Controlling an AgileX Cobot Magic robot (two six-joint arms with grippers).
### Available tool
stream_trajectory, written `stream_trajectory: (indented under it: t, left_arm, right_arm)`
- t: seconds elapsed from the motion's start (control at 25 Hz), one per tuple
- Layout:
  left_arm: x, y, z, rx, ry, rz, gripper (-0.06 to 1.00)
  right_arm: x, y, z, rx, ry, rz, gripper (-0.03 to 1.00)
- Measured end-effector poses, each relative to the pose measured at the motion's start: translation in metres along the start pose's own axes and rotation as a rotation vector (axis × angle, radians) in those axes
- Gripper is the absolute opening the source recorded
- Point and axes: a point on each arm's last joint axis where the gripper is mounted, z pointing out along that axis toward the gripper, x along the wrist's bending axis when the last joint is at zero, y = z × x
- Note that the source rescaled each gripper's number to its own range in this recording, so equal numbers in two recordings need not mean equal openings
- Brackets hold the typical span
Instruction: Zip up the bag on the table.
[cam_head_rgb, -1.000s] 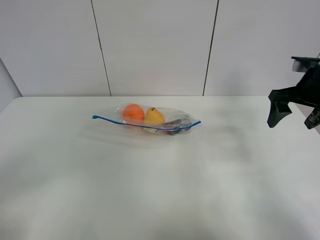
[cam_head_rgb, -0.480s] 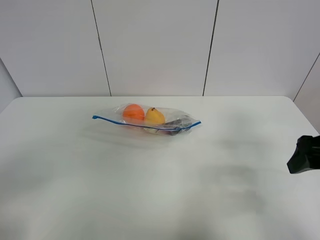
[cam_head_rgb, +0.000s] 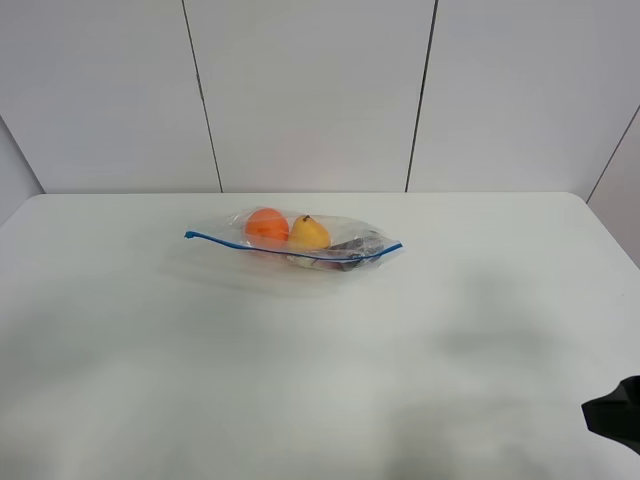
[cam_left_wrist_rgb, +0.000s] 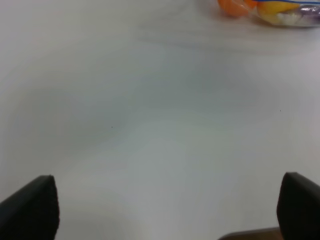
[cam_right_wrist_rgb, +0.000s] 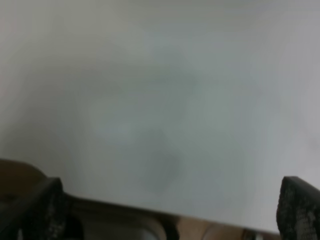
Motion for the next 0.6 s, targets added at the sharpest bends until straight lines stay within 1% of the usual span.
stream_trajectory:
  t: [0.32,0.6]
  left_arm:
    - [0.000,0.000,0.000,0.000,0.000,0.000,1.00]
    - [0.000,0.000,0.000,0.000,0.000,0.000,1.00]
  right_arm:
    - [0.002,-0.024,-0.036,-0.280,-0.068,-0.008,0.91]
    - [0.004,-0.060,-0.063,-0.571,-0.120,0.017,0.91]
